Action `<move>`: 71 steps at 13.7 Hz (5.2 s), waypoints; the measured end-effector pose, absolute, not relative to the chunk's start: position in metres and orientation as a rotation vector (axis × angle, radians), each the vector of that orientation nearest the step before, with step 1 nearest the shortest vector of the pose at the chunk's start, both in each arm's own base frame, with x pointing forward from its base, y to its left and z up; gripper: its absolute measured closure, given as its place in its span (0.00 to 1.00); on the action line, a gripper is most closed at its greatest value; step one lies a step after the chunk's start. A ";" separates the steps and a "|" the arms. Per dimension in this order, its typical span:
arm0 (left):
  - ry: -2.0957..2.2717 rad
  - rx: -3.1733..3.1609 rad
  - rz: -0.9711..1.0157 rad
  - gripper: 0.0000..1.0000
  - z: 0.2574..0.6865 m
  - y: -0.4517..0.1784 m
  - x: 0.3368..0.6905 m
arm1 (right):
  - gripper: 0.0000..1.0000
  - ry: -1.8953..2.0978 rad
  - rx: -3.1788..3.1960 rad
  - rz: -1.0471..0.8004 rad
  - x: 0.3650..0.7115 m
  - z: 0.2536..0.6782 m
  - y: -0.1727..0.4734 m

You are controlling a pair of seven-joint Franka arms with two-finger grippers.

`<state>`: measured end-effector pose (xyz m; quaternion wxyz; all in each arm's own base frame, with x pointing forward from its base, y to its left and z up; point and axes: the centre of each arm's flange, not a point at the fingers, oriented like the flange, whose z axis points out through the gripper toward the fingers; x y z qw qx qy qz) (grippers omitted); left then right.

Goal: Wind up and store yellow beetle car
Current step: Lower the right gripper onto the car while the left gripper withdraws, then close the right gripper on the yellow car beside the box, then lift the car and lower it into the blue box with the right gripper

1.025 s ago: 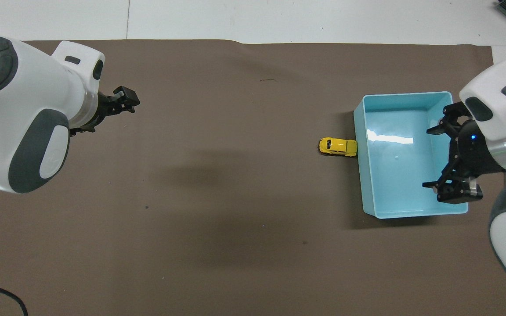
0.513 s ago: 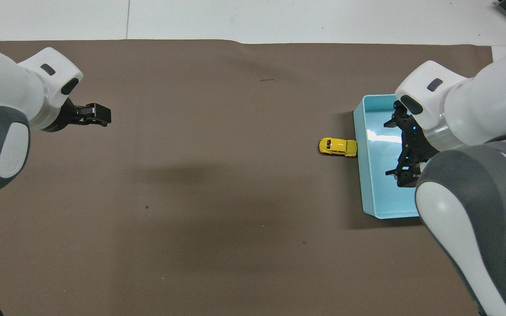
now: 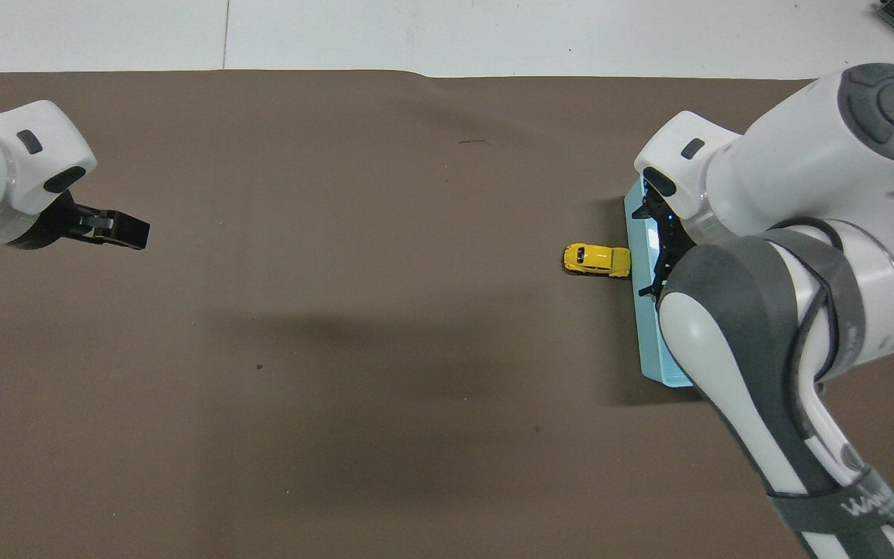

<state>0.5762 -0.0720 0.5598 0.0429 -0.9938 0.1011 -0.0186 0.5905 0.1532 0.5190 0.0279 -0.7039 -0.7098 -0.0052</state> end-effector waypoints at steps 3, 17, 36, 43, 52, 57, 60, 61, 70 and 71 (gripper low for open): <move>0.305 -3.035 -0.024 0.00 0.588 -0.072 0.563 | 0.00 -2.208 -2.157 -0.020 0.597 0.503 0.154; 0.253 -3.140 -0.049 0.00 0.655 -0.064 0.531 | 0.00 -2.256 -2.128 -0.036 0.604 0.420 0.137; 0.226 -3.167 -0.046 0.00 0.655 -0.053 0.532 | 0.12 -2.271 -2.143 -0.081 0.616 0.306 0.138; 0.214 -3.167 -0.046 0.00 0.655 -0.049 0.533 | 0.55 -2.264 -2.160 -0.101 0.619 0.312 0.144; 0.214 -3.167 -0.046 0.00 0.655 -0.049 0.533 | 0.55 -2.213 -2.220 -0.150 0.631 0.357 0.184; 0.214 -3.167 -0.046 0.00 0.655 -0.049 0.533 | 0.55 -2.192 -2.209 -0.076 0.633 0.389 0.184; 0.214 -3.167 -0.046 0.00 0.655 -0.049 0.533 | 0.55 -2.185 -2.215 -0.060 0.628 0.417 0.178; 0.214 -3.167 -0.046 0.00 0.655 -0.049 0.533 | 0.55 -2.180 -2.219 -0.055 0.626 0.425 0.174; 0.214 -3.167 -0.046 0.00 0.655 -0.049 0.533 | 0.55 -2.188 -2.194 -0.012 0.629 0.439 0.113; 0.214 -3.167 -0.047 0.00 0.655 -0.049 0.533 | 0.55 -2.195 -2.180 -0.002 0.629 0.439 0.105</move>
